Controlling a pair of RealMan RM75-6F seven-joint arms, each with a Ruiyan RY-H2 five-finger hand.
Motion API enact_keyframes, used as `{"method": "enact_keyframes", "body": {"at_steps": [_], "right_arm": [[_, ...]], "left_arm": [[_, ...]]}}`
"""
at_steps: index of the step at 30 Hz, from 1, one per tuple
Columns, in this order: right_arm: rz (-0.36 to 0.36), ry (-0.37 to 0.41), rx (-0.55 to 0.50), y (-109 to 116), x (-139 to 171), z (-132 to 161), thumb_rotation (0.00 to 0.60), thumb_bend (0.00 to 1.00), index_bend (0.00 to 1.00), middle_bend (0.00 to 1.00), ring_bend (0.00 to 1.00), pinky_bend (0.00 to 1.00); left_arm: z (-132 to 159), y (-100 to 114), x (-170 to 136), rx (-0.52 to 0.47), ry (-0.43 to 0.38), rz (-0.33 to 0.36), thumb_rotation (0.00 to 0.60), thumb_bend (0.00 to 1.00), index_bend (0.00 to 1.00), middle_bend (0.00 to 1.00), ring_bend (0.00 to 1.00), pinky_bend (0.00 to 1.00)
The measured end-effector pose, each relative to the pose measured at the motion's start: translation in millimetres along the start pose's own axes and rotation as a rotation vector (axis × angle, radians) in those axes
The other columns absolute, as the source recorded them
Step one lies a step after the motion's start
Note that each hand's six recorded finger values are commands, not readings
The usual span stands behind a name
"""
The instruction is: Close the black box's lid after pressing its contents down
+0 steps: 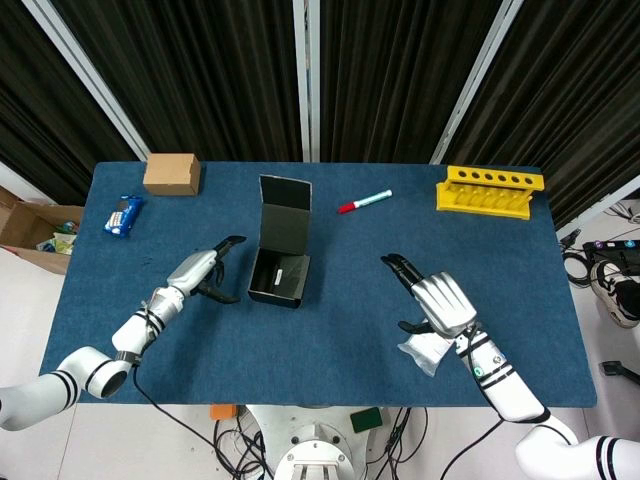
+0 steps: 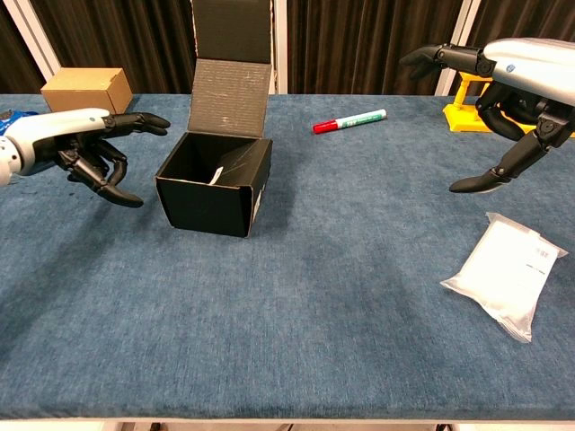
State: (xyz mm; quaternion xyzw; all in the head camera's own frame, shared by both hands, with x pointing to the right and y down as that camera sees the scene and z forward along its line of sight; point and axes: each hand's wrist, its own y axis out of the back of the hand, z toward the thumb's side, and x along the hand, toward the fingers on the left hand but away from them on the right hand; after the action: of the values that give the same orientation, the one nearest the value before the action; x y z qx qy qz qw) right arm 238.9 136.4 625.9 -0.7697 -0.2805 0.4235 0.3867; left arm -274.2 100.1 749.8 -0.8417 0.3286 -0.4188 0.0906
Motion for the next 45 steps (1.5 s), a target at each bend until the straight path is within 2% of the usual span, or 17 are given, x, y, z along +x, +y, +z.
{"method": "enact_keyframes", "body": {"at_steps": [11,23,28,31,34,36,41,45], "right_arm": [[-0.003,-0.003,-0.008,0,1,-2,0.6,0.07,0.0,0.12,0.79,1.0],[0.005,-0.024,-0.019,-2,-2,-9,0.6,0.07,0.0,0.12,0.79,1.0],[0.001,-0.029,-0.023,-3,0,-11,0.6,0.07,0.0,0.12,0.79,1.0],[0.002,-0.03,-0.028,-4,1,-12,0.6,0.07,0.0,0.12,0.79,1.0],[0.004,-0.03,-0.033,-6,1,-12,0.6,0.07,0.0,0.12,0.79,1.0],[0.003,-0.03,-0.041,-6,1,-12,0.6,0.07,0.0,0.13,0.79,1.0],[0.002,-0.003,-0.069,-6,-6,-8,0.6,0.08,0.03,0.14,0.79,1.0],[-0.038,0.064,-0.048,2,-25,1,0.6,0.07,0.09,0.16,0.79,1.0]], "left_arm": [[1,-3,13,-0.015,0.005,-0.031,0.6,0.0,0.05,0.02,0.66,0.92],[15,-25,34,-0.204,-0.024,-0.103,0.6,0.0,0.05,0.03,0.66,0.92],[19,-33,44,-0.245,-0.038,-0.121,0.6,0.0,0.12,0.12,0.67,0.92],[19,-36,49,-0.277,-0.037,-0.114,0.6,0.0,0.25,0.25,0.69,0.92],[21,-37,51,-0.322,-0.044,-0.094,0.6,0.0,0.46,0.45,0.73,0.92],[22,-36,50,-0.344,-0.055,-0.082,0.6,0.0,0.51,0.53,0.75,0.92],[27,-36,41,-0.413,-0.082,-0.073,0.6,0.0,0.52,0.55,0.76,0.92],[34,-37,29,-0.478,-0.102,-0.089,0.6,0.0,0.52,0.53,0.76,0.92]]}}
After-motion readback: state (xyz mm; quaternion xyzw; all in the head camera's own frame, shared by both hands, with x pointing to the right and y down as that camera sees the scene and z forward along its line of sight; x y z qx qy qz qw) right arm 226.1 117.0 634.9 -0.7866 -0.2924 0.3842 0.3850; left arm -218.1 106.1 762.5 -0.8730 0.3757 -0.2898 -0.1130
